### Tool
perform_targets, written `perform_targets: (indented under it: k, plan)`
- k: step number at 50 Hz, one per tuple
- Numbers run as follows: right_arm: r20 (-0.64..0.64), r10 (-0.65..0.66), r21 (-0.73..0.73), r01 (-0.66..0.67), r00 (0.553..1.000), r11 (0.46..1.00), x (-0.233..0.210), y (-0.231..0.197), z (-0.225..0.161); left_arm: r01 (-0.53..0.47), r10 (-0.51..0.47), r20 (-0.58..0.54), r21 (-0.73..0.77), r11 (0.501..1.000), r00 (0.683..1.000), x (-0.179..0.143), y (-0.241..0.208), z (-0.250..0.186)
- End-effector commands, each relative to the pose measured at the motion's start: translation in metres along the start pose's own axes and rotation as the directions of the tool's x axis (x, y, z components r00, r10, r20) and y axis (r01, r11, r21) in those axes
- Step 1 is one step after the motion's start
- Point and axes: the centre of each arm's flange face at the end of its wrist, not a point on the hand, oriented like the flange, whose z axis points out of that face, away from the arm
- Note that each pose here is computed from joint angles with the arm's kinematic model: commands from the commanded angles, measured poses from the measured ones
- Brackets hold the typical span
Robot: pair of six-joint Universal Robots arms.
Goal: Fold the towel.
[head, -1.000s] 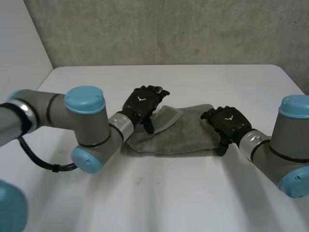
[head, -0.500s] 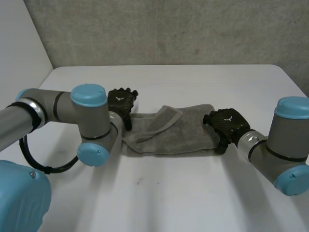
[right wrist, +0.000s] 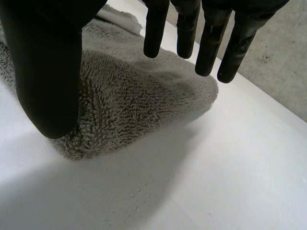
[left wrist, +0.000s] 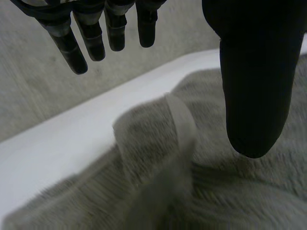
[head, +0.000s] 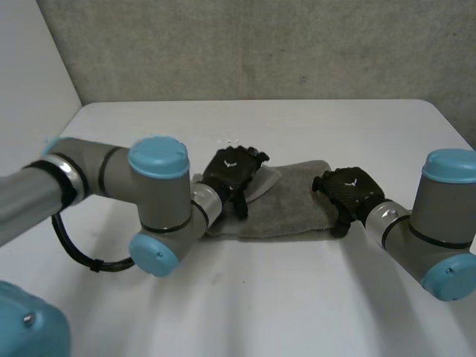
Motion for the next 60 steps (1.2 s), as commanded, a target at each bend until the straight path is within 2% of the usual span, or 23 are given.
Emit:
perform_targets:
  k: [1, 5, 11, 24, 27, 30, 35, 41, 46, 50, 56, 58, 59, 60]
  plan:
    - [0.005, 0.002, -0.005, -0.002, 1.0, 1.0, -0.001, 0.003, 0.001, -0.017, 0.017, 0.013, -0.041, 0.999, 1.0, -0.002, 0.029, 0.016]
    - [0.008, 0.0, -0.009, 0.0, 1.0, 1.0, -0.002, 0.004, 0.002, -0.018, 0.018, 0.031, -0.02, 1.0, 0.999, -0.007, 0.024, 0.021]
    - [0.012, -0.059, -0.021, 0.059, 0.998, 0.998, -0.003, 0.009, 0.003, -0.003, 0.006, 0.19, -0.016, 1.0, 0.982, -0.043, 0.017, 0.023]
    - [0.012, -0.064, -0.017, 0.064, 0.998, 0.998, -0.004, 0.012, 0.007, 0.007, 0.003, 0.216, -0.046, 0.999, 0.976, -0.048, 0.022, 0.016]
    - [0.012, -0.063, -0.018, 0.064, 0.998, 0.998, -0.004, 0.012, 0.007, 0.012, 0.0, 0.239, -0.049, 0.999, 0.971, -0.058, 0.024, 0.016]
    - [0.01, -0.064, -0.018, 0.064, 0.998, 0.998, -0.004, 0.012, 0.006, 0.022, 0.0, 0.33, -0.062, 0.998, 0.944, -0.08, 0.027, 0.015]
    - [0.008, -0.067, -0.014, 0.067, 0.998, 0.998, -0.004, 0.012, 0.007, 0.029, 0.004, 0.394, -0.079, 0.996, 0.919, -0.087, 0.028, 0.011]
    - [-0.002, -0.072, -0.002, 0.072, 0.997, 0.997, -0.003, 0.012, 0.008, 0.033, 0.006, 0.381, -0.095, 0.995, 0.925, -0.081, 0.026, 0.001]
    - [-0.022, -0.078, 0.007, 0.079, 0.997, 0.997, 0.0, 0.008, 0.007, 0.028, -0.002, 0.306, -0.082, 0.996, 0.952, -0.059, 0.016, -0.01]
    - [-0.049, -0.091, 0.024, 0.092, 0.995, 0.995, 0.005, -0.001, 0.005, 0.035, -0.015, 0.279, -0.066, 0.997, 0.96, -0.051, 0.009, -0.014]
    - [-0.109, -0.23, 0.091, 0.24, 0.967, 0.966, 0.017, -0.032, 0.002, 0.045, -0.027, 0.278, -0.058, 0.997, 0.96, -0.049, 0.003, -0.02]
    - [-0.112, -0.327, 0.147, 0.341, 0.938, 0.928, 0.007, -0.055, 0.005, 0.048, -0.031, 0.28, -0.055, 0.997, 0.959, -0.05, -0.001, -0.025]
    - [-0.112, -0.328, 0.148, 0.342, 0.938, 0.928, 0.007, -0.055, 0.005, 0.048, -0.031, 0.28, -0.055, 0.997, 0.959, -0.05, -0.001, -0.025]
    - [-0.095, -0.374, 0.195, 0.385, 0.923, 0.902, -0.01, -0.069, 0.005, 0.051, -0.032, 0.289, -0.058, 0.997, 0.957, -0.053, -0.002, -0.029]
